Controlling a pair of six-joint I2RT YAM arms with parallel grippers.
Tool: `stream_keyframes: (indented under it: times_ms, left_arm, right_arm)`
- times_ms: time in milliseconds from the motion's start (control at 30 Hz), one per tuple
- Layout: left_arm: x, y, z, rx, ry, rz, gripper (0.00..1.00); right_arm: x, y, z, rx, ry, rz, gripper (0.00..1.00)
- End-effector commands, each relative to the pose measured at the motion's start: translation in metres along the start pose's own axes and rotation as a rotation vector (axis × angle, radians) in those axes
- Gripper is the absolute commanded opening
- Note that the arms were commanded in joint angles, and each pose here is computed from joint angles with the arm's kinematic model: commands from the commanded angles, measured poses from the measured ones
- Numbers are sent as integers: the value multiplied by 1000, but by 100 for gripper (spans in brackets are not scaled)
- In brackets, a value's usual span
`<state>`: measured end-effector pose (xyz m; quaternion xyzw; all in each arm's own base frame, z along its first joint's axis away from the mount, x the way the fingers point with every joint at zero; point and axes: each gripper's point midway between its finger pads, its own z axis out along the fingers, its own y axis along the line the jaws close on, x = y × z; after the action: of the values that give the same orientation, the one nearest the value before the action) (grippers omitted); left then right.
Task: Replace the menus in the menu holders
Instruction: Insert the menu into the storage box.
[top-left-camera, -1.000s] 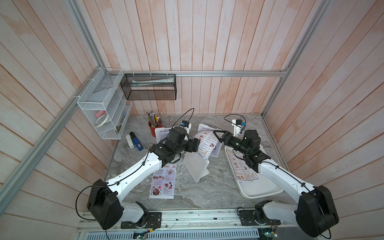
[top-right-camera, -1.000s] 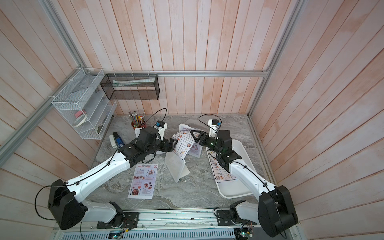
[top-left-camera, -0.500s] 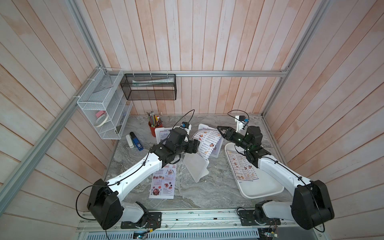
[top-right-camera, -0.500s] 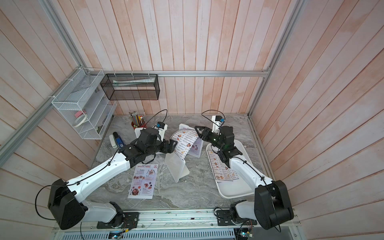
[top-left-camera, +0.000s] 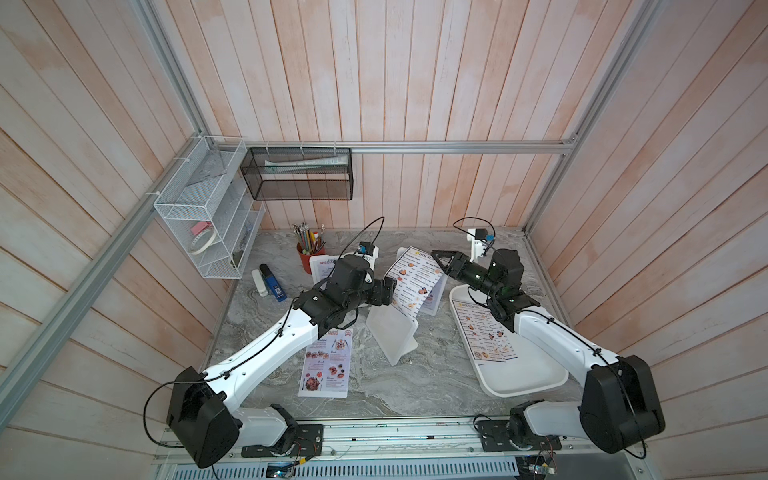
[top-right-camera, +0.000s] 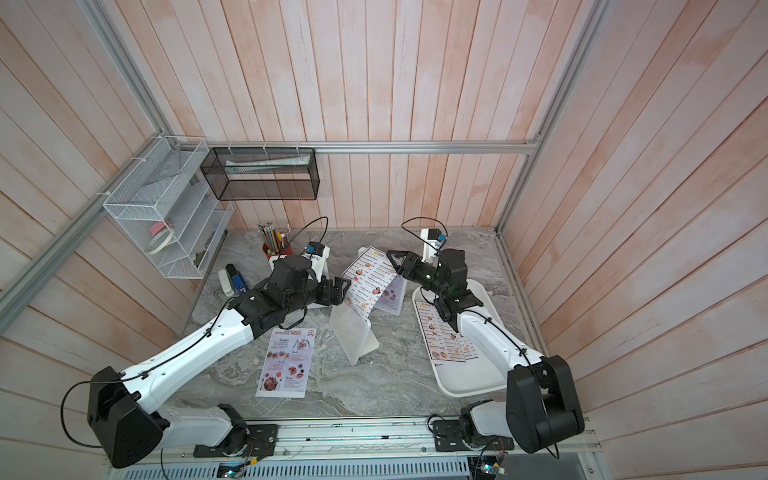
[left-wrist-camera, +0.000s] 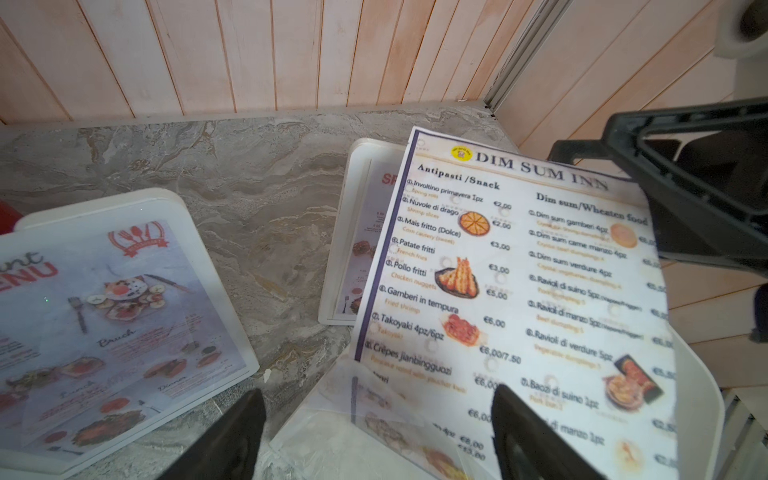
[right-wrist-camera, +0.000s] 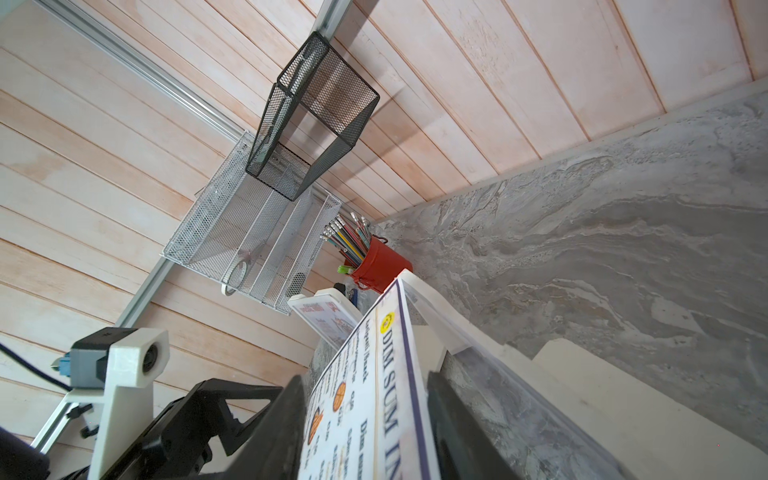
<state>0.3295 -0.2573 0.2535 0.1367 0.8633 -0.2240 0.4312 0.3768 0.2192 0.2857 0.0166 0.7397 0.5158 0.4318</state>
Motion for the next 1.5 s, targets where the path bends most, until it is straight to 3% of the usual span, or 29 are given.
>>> stream_keyframes:
  times_ms: [0, 367, 833, 1467]
  left_arm:
    - [-6, 0, -9, -12, -19, 0, 87]
    - [-17, 12, -27, -85, -64, -31, 87]
    - [-22, 19, -41, -126, -95, -41, 87]
    - [-26, 22, -54, -137, -119, -50, 87]
  right_arm:
    - [-13, 27, -1, -80, -12, -25, 49]
    - [-13, 51, -2, -136, -1, -21, 48]
    - [1, 74, -4, -144, 29, -38, 39]
    - [24, 82, -5, -77, 66, -78, 18]
